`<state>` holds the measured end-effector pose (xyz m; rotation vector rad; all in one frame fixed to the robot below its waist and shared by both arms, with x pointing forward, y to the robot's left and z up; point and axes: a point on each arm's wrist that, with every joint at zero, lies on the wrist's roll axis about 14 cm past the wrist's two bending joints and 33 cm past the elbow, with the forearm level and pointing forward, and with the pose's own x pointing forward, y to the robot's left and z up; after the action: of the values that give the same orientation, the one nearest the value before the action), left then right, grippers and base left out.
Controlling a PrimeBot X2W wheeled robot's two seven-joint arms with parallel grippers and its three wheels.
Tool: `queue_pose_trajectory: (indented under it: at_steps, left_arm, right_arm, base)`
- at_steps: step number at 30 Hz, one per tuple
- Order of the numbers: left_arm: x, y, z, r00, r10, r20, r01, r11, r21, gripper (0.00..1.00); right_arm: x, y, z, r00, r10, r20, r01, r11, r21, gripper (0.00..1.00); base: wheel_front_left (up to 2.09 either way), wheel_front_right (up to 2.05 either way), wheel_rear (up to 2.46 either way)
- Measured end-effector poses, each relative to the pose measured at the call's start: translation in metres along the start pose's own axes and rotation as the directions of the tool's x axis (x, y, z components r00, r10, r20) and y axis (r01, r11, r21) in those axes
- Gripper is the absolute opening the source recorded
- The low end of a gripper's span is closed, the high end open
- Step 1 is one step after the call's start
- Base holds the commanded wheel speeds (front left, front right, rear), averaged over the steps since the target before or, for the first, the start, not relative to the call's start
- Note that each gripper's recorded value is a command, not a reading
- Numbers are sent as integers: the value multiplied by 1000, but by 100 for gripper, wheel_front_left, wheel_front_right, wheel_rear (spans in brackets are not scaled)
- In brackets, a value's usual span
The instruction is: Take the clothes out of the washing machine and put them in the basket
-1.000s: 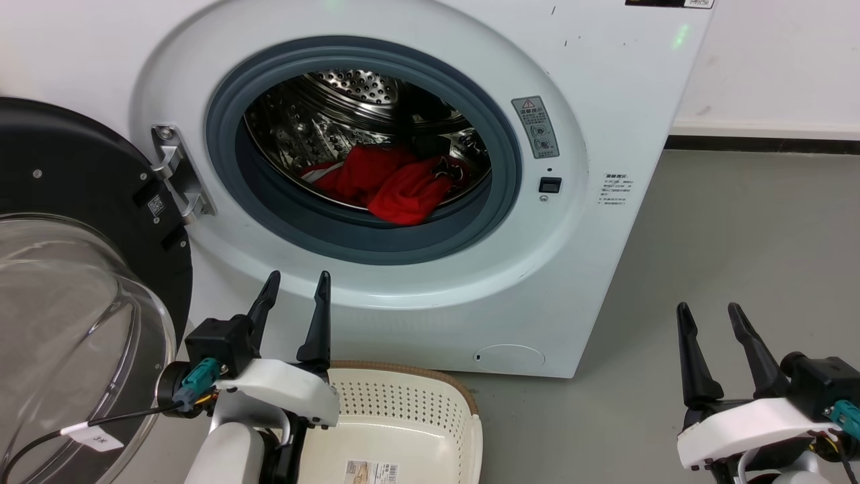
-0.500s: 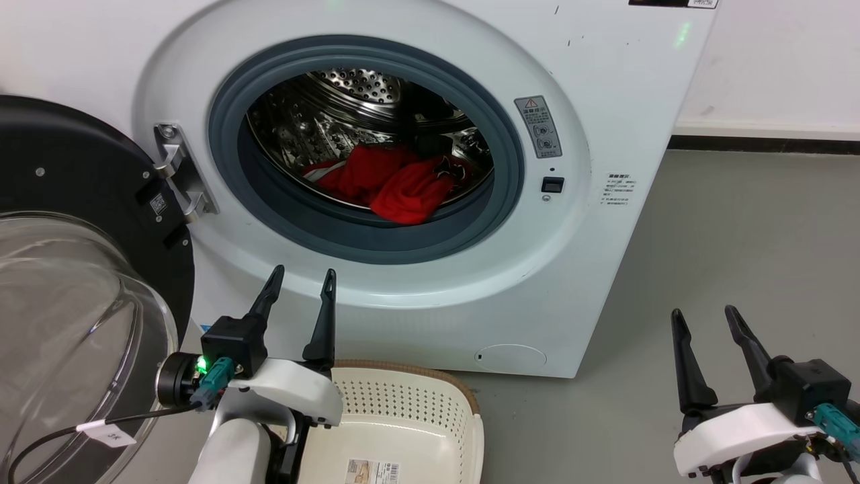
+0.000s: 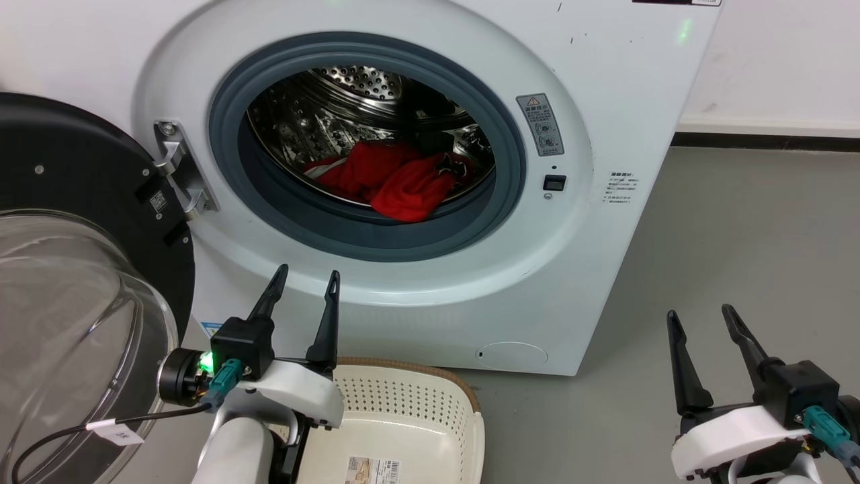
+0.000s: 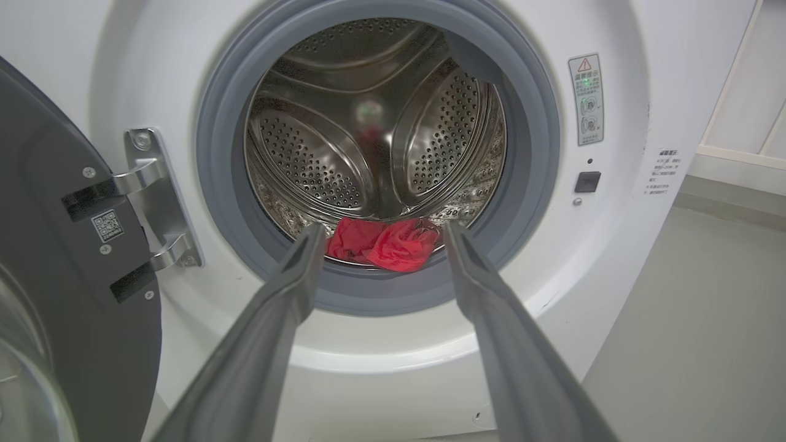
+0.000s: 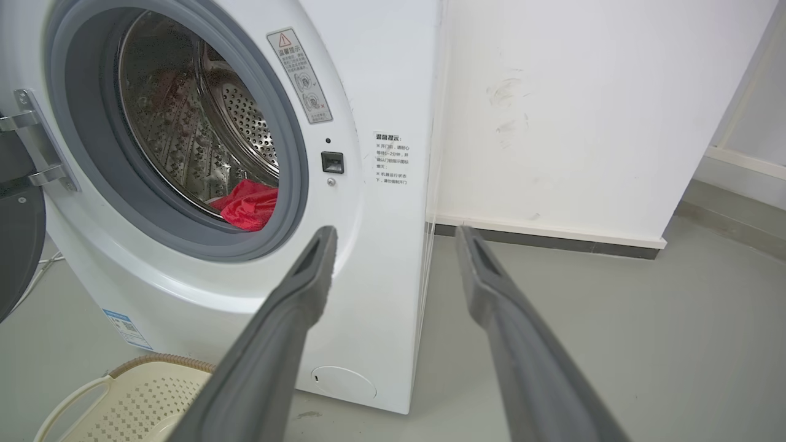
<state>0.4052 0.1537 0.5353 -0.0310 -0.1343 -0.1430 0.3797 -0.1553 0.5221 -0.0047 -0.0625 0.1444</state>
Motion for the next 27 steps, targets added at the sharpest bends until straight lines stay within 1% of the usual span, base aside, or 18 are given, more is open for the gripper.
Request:
queue_pose_trajectory:
  at_steps: [6,23,27]
  left_arm:
    - [2,0,-1,1000,-4,0,4,1000,22,100]
    - [3,2,-6,1000,6,-11,-6,1000,1,100]
    - [9,3,-7,1000,8,-13,-8,1000,2,100]
  right_arm:
    - [0,1,-1,1000,4,0,-4,1000,-21,100]
    - [0,0,-5,1000,0,-4,0,1000,-6,100]
    - [4,-1,-6,1000,0,-5,0,1000,-5,100]
  base:
    - [0,0,0]
    - [0,0,0]
    - [0,0,0]
